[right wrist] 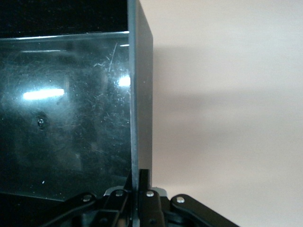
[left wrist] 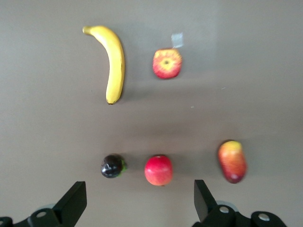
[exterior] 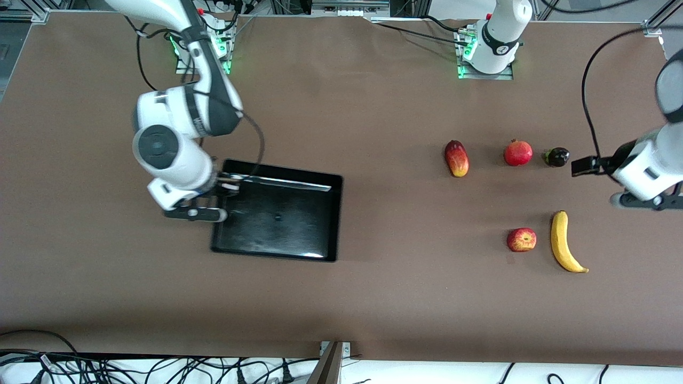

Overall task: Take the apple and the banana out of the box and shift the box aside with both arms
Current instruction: 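Drag the tray away with the right gripper while the left gripper withdraws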

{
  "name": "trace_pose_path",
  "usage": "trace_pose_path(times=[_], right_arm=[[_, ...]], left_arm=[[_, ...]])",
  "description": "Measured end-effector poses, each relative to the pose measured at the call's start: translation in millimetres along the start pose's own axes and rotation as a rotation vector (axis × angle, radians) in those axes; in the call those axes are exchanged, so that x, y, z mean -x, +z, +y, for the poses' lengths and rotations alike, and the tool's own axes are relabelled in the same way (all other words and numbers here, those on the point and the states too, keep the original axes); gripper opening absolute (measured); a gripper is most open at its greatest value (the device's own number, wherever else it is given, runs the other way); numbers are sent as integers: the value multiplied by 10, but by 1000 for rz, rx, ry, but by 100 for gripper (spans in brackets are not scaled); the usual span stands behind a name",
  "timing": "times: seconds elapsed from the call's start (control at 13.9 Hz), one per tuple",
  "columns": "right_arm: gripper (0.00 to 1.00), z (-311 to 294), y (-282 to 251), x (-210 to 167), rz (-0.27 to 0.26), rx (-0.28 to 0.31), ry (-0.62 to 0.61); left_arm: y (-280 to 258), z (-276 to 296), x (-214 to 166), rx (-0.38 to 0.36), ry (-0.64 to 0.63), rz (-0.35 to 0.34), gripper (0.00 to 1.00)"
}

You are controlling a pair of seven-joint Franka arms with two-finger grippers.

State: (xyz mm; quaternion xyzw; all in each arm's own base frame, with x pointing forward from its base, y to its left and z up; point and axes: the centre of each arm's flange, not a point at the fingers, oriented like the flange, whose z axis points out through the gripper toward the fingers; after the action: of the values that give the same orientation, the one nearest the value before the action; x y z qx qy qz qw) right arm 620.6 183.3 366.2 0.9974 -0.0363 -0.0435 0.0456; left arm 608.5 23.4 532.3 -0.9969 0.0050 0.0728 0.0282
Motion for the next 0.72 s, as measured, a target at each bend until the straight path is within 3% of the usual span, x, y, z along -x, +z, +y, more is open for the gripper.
trace_pose_path(times=[0.36,0.72], right_arm=[[5,1463,288,27,-78,-15,-9],[5,1995,758,207,-87,-19,-92]], left_arm=[[-713,75,417,19,7,127,100],[-825,109,497,19,14,149,100]])
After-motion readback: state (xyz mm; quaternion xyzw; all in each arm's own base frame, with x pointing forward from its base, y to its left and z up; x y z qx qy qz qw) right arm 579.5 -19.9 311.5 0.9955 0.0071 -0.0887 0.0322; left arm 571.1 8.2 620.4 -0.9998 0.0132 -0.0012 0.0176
